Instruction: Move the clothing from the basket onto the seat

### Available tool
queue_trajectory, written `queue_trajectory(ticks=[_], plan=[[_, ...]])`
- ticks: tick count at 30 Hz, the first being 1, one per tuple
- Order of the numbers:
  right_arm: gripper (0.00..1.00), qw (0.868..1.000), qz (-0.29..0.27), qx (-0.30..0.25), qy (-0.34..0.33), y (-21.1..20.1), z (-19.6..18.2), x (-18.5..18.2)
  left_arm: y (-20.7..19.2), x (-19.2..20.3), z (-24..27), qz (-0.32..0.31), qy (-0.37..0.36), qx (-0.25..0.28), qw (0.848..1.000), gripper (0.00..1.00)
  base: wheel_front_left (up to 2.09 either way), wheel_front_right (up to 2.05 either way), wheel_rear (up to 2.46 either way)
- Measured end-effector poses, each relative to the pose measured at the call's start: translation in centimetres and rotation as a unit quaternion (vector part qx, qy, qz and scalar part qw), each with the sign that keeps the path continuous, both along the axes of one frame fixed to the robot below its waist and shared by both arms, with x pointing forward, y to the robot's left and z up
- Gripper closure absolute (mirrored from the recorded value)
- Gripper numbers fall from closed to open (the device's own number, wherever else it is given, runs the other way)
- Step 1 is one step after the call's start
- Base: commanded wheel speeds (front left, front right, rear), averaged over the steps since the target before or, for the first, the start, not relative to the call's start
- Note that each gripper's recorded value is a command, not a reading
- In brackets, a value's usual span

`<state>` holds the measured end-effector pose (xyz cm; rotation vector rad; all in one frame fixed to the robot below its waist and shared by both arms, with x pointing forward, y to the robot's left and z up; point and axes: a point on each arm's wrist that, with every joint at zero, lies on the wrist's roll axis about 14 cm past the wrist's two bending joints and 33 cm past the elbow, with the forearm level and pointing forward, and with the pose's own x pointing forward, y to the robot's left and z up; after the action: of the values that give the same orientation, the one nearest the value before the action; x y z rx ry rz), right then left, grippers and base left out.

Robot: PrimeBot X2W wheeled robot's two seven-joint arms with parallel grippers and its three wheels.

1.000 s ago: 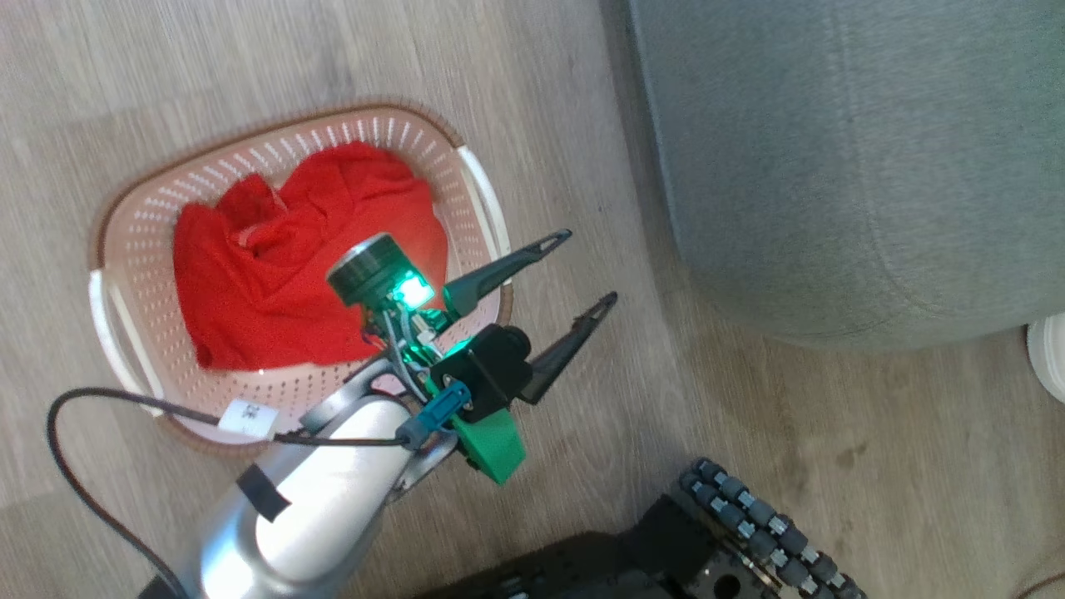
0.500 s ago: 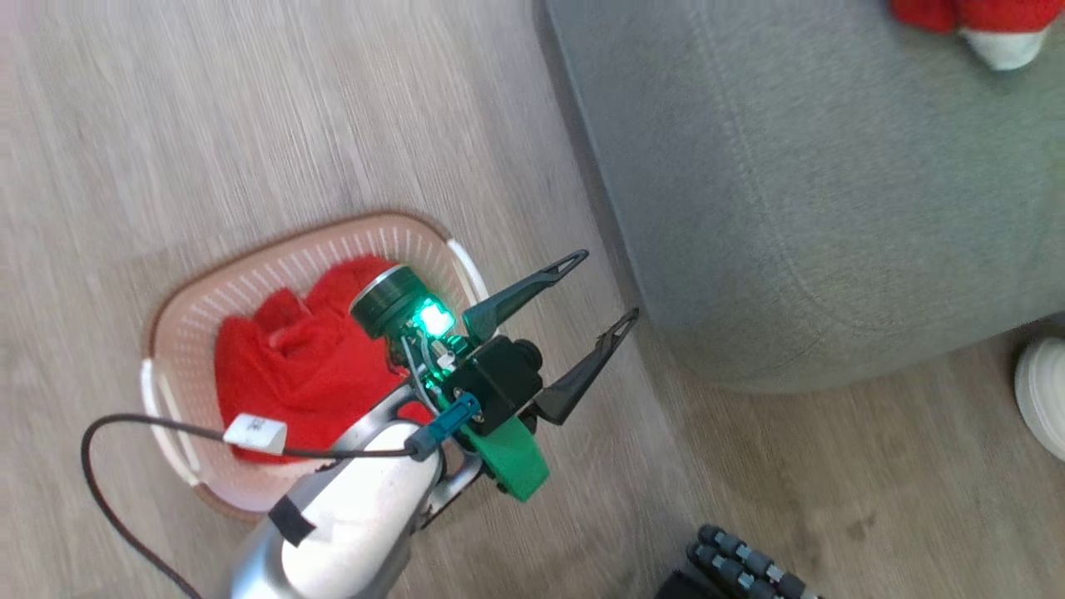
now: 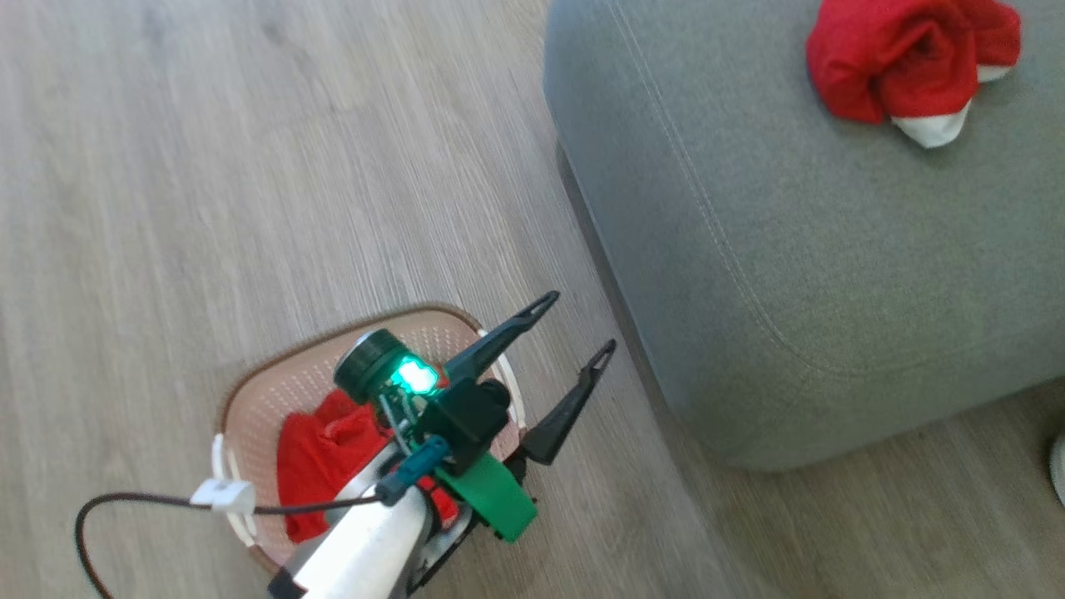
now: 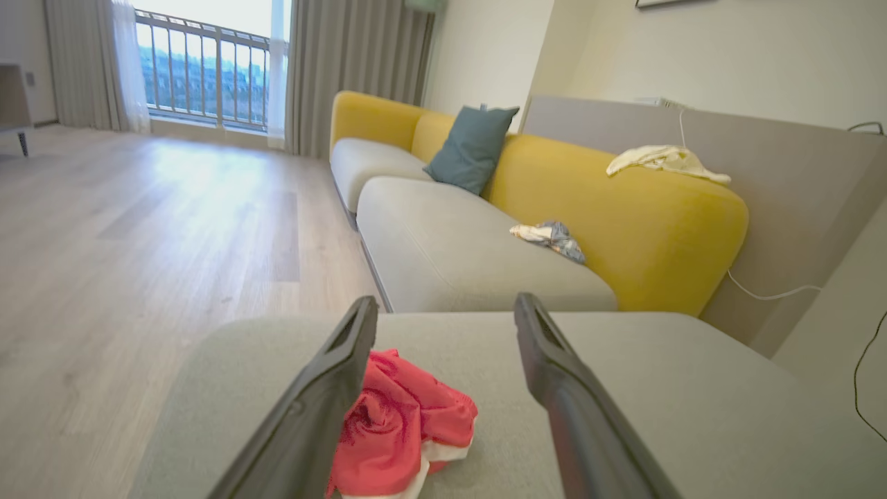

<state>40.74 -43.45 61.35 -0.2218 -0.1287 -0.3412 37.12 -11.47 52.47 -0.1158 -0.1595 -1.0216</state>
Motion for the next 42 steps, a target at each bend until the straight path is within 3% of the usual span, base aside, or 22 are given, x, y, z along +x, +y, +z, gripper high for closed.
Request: queue_trajectory(ticks=[12, 21, 27, 34, 42], plan=[[0.0, 0.991, 0.105, 0.026, -0.076, 9.4, 0.3, -1.3, 7.2, 1.8, 2.6, 0.138, -0.009, -0.023, 0.99, 0.0, 0.0, 0.0, 0.0], [0.0, 0.975, 0.194, 0.056, -0.098, 17.1, -0.2, -0.7, 12.5, 2.1, 3.1, 0.223, -0.003, -0.034, 0.974, 0.0, 0.0, 0.0, 0.0], [0.0, 0.964, 0.239, 0.084, -0.079, 21.1, -2.1, 0.3, 16.6, 2.6, 3.7, 0.293, -0.003, -0.048, 0.955, 0.0, 0.0, 0.0, 0.0], [0.0, 0.953, 0.281, 0.106, -0.043, 25.4, -4.9, 1.0, 21.9, 2.7, 3.0, 0.391, 0.005, -0.039, 0.919, 0.0, 0.0, 0.0, 0.0], [0.0, 0.946, 0.293, 0.136, 0.0, 28.0, -8.2, 0.2, 26.1, 1.2, 1.0, 0.472, 0.038, -0.032, 0.88, 0.0, 0.0, 0.0, 0.0]])
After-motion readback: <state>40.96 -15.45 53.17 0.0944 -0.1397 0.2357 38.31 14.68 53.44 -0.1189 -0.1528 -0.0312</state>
